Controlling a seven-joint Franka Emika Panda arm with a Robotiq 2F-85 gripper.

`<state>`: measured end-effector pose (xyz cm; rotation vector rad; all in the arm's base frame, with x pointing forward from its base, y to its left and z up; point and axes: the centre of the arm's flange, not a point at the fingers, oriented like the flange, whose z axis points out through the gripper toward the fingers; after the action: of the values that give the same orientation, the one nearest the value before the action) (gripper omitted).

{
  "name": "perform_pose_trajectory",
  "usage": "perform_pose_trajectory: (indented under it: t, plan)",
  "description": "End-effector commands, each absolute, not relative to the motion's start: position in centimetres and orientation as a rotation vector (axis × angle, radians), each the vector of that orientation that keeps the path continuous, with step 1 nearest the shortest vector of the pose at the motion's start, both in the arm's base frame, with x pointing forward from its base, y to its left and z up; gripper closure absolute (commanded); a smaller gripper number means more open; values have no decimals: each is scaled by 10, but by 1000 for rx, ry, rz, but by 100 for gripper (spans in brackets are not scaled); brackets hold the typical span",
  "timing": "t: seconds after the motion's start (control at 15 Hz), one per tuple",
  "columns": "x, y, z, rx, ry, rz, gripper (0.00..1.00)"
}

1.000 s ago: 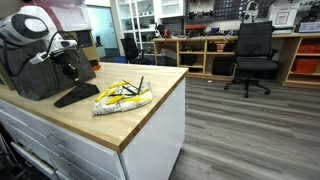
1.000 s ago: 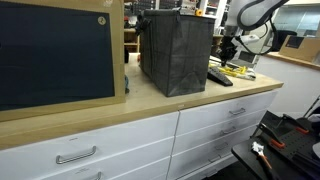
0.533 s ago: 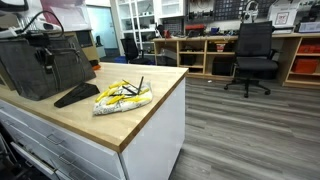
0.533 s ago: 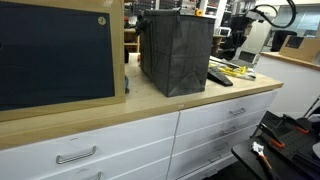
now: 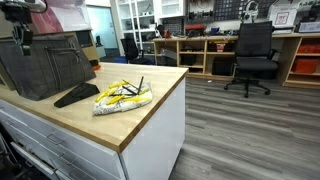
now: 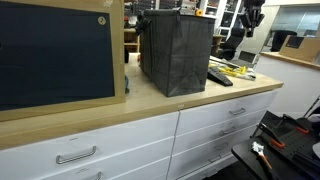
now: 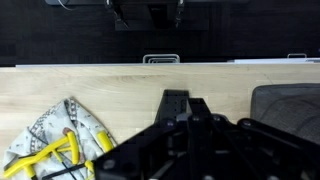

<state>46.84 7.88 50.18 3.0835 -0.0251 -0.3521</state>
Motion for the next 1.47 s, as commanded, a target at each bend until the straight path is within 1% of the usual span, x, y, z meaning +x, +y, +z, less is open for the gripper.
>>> perform_pose_trajectory:
  t: [0.0,0.4,0.8,1.13,1.4]
  plan:
    - [473,78,489,3097,-44,-378,100]
    - [487,75,409,3097,-31,-365,100]
    - [500,88,330,3097,20,-483,100]
    - [498,101,290,3078,93,-575,100]
    - [501,109,271,3072,164,-579,100]
